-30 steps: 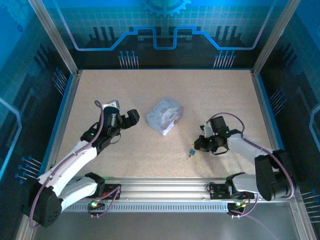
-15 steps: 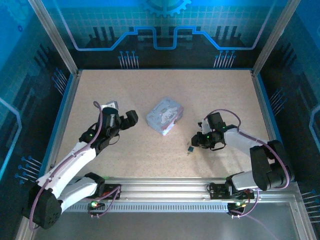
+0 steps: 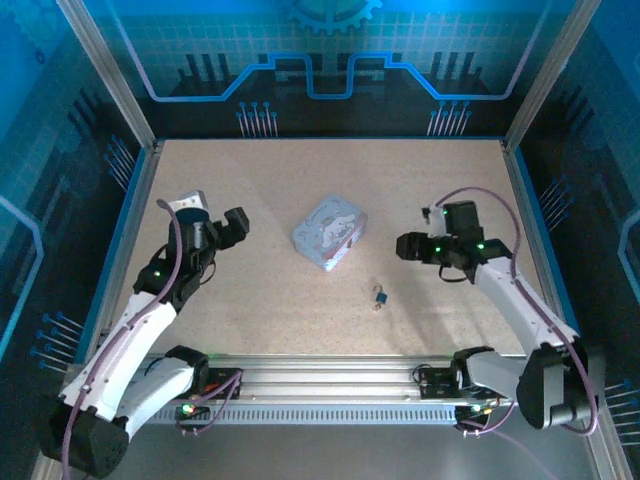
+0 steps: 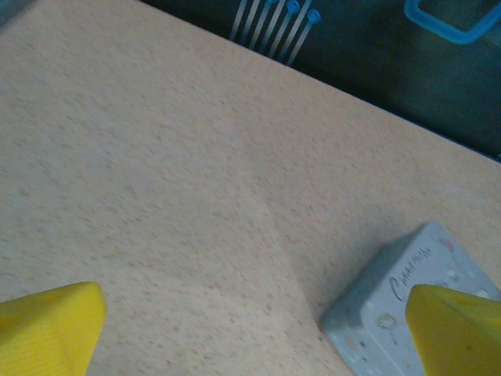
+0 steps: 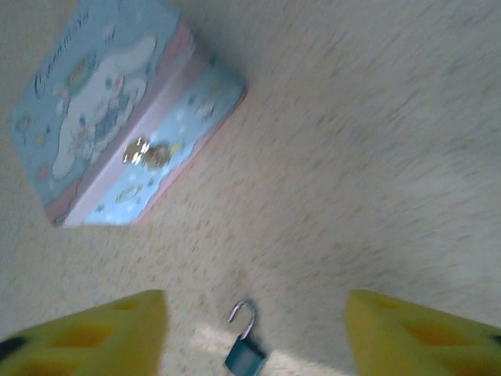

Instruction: Unlock a padlock with a key

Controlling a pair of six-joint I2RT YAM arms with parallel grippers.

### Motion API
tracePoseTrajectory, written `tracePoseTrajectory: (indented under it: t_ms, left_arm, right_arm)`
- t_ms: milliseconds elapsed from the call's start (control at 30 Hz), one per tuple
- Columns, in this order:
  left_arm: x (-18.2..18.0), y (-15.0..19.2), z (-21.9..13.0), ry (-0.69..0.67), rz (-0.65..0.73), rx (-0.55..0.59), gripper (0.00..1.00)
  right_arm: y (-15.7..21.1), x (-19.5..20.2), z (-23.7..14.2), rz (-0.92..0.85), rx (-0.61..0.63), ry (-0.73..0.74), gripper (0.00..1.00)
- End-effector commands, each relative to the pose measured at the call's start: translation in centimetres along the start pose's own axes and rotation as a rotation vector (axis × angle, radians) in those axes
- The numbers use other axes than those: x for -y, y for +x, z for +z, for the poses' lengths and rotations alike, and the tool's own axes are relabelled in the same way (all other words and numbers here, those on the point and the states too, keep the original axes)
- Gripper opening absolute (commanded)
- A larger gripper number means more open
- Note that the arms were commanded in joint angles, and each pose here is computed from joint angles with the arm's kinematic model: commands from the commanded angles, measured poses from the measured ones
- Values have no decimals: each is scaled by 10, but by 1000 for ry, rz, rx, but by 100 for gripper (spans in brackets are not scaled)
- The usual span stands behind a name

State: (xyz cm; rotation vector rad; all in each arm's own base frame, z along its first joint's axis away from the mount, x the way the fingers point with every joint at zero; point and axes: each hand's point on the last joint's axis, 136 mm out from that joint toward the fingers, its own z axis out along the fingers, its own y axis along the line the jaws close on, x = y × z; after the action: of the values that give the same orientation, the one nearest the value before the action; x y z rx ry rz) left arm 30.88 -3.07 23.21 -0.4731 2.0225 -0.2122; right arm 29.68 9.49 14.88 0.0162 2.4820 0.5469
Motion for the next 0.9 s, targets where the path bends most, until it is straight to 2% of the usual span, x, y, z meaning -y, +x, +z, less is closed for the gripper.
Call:
tracePoseTrajectory:
  t_ms: [0,100,233,433,533,667,867]
  left_arm:
    - [-25,-21,-12,-117,59,89,99]
    - [-38,-28,-11,-167,117,147,99]
    - [-46,-27,-3,-186,196,204,99]
    - [-49,-9,19,-175,301,211,99]
    - [-49,9,34,-145,323,191,99]
    - [-51,33,56,-125,327,105,99]
    - [-57,54,84,-75,282,49,99]
  right_arm:
    - [-17,31,-27,-47,77,154,79]
    - [-36,48,-41,-31,177,207,100]
    - [-51,68,-43,-25,256,248,100]
    - [-49,84,-18,-184,287,287,100]
    - [-45,97,-8,-193,319,327,100]
    - [-43,110,4,-190,393,358,100]
    - [-49,112,21,-199,499,323,100]
